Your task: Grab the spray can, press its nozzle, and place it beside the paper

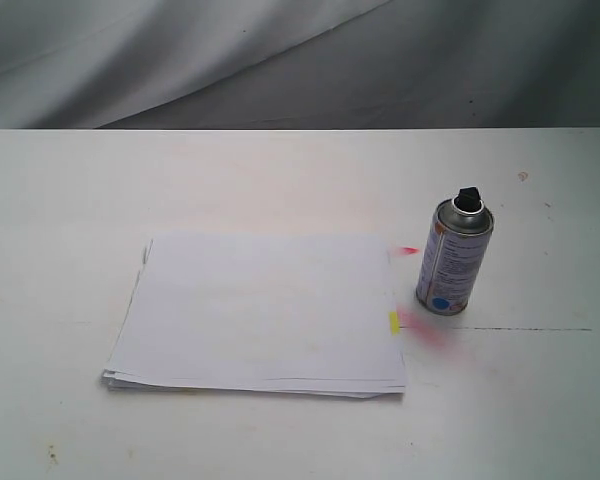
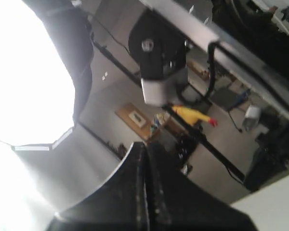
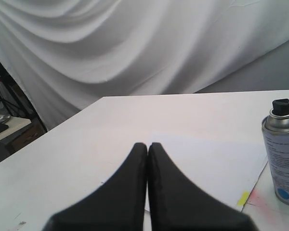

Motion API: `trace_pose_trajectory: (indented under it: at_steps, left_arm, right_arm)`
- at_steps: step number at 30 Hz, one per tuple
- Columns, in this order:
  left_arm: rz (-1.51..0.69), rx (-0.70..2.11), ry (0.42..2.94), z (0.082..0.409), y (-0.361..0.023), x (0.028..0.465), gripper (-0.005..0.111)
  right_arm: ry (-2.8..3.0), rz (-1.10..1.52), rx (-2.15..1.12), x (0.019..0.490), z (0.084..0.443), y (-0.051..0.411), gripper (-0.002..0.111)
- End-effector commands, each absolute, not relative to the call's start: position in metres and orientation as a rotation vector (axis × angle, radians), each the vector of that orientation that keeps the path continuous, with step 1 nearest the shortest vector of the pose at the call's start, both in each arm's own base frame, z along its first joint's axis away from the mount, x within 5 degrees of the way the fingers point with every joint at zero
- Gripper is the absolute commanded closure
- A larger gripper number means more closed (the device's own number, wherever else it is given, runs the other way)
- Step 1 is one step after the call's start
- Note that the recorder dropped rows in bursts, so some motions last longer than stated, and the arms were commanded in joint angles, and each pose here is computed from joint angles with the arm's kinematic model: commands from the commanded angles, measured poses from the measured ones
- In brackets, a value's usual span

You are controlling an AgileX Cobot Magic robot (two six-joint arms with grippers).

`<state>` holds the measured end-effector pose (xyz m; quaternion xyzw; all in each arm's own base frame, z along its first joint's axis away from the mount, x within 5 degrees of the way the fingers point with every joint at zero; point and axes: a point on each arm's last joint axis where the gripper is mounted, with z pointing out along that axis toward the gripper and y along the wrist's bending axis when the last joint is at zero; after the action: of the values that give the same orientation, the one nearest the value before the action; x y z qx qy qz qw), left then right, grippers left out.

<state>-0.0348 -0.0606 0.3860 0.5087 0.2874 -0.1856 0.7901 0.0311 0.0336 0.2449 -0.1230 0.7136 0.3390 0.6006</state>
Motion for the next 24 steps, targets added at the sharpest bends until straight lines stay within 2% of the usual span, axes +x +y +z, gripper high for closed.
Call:
trace_pose_trajectory:
  at_steps: [1, 6, 8, 15, 24]
  left_arm:
    - [-0.369, 0.959, 0.982, 0.372, -0.058, -0.014, 0.107]
    - [-0.347, 0.349, 1.336, 0.355, -0.034, 0.012, 0.107]
    - [-0.298, 0.241, 1.386, 0.345, -0.027, 0.014, 0.107]
    - [-0.073, 0.188, 1.566, 0.289, -0.013, 0.03, 0.107]
    - [-0.061, 0.027, 1.613, 0.227, -0.004, 0.052, 0.107]
  right_arm:
    - [1.639, 0.791, -0.277, 0.031, 0.246, 0.033, 0.108]
    - [1.639, 0.791, -0.277, 0.031, 0.246, 0.033, 0.108]
    - [1.639, 0.791, -0.277, 0.031, 0.246, 0.033, 0.108]
    - [1.639, 0.791, -0.277, 0.031, 0.246, 0.033, 0.108]
    - [1.639, 0.791, -0.277, 0.031, 0.246, 0.033, 0.108]
